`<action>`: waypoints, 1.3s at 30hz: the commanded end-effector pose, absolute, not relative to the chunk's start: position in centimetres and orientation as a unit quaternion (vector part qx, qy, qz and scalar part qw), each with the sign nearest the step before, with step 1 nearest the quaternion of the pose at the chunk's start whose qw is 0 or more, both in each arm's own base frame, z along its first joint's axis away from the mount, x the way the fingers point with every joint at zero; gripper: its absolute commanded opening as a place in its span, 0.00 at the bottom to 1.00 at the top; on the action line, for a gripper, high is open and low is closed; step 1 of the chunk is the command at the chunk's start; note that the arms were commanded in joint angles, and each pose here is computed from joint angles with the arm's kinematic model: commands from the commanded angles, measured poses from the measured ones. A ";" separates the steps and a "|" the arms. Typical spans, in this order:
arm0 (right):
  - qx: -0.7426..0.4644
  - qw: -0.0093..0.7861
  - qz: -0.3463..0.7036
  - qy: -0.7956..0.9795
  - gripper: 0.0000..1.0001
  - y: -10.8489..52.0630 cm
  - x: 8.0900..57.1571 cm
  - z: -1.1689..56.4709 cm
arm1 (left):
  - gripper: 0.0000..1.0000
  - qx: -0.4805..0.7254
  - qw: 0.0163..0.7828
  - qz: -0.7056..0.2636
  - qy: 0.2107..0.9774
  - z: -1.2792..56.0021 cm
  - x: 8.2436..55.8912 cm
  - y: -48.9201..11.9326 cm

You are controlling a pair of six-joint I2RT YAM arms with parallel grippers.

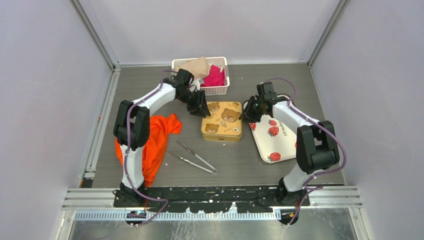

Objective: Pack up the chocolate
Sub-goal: Close the box lid on the packing box.

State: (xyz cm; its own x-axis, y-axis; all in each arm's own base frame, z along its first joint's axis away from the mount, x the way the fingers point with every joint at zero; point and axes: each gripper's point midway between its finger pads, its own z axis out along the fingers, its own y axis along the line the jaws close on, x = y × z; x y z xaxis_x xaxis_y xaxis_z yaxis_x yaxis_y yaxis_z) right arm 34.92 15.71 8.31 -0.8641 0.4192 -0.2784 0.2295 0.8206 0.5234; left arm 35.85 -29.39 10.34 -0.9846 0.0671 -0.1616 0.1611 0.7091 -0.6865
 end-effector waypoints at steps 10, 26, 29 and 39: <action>0.174 0.243 0.229 0.927 0.41 14.6 35.4 10.9 | 0.43 0.088 0.137 -0.356 0.920 15.6 37.0 -28.7; 0.180 0.235 0.224 0.928 0.54 14.5 35.0 10.3 | 0.55 0.069 0.100 -0.335 0.934 11.7 36.6 -28.3; 0.182 0.232 0.226 0.928 0.55 14.6 34.9 10.2 | 0.54 0.067 0.094 -0.341 0.933 11.4 36.6 -28.5; 0.187 0.220 0.243 0.926 0.57 15.3 34.9 9.7 | 0.52 0.067 0.077 -0.354 0.930 10.5 36.4 -29.1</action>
State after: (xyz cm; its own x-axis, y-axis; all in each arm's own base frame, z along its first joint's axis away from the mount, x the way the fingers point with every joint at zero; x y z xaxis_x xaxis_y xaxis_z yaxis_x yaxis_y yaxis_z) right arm 34.22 14.74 8.48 -0.8486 0.4384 -0.2962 0.2573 0.8311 0.4930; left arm 36.30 -28.23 10.06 -0.9813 0.0614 -0.1826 0.1626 0.7726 -0.6138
